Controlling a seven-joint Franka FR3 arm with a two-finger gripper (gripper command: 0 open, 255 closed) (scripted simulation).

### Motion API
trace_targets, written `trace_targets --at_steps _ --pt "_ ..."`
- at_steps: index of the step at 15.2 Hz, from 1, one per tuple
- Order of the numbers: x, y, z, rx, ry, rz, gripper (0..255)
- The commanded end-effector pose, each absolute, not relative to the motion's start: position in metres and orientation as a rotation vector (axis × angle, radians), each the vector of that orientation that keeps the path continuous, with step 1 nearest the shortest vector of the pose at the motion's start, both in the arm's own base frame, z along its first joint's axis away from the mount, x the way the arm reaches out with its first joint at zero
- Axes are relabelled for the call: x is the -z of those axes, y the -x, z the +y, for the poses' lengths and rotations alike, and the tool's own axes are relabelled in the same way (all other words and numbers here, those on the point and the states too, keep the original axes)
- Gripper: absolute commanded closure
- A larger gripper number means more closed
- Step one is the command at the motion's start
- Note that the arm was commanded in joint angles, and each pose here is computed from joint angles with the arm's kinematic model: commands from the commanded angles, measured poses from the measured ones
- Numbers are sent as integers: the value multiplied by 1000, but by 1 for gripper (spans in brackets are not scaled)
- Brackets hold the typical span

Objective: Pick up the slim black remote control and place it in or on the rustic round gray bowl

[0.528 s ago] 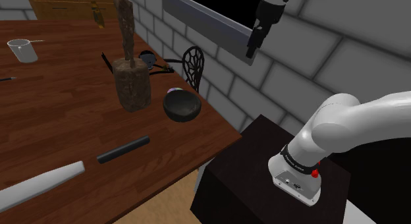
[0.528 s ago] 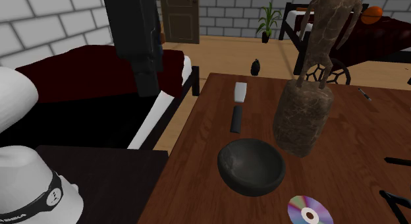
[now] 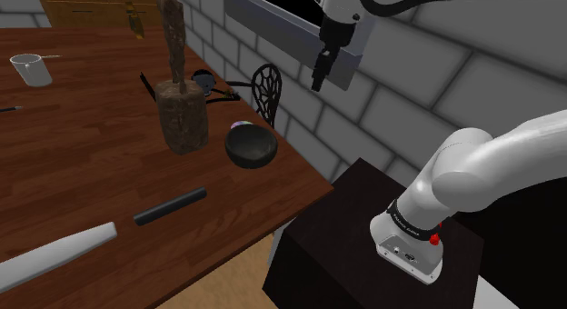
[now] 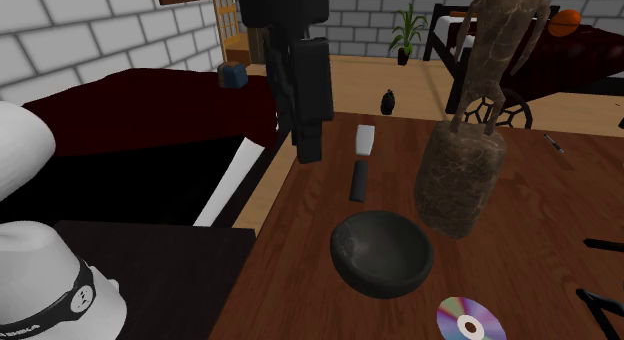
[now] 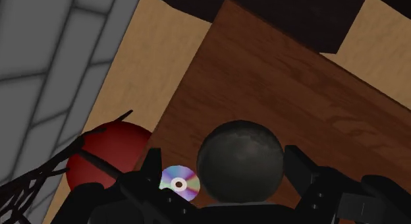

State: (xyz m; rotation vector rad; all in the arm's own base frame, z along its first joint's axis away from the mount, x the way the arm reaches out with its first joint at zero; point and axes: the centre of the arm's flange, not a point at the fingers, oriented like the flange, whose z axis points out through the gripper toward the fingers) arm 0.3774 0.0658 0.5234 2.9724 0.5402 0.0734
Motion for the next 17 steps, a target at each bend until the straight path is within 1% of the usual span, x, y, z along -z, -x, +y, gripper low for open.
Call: trace_targets --at_steps 1,17 --pt "-507 -393 80 -77 -2961 613 0" --pt "-389 -484 221 -84 -2814 1163 0"
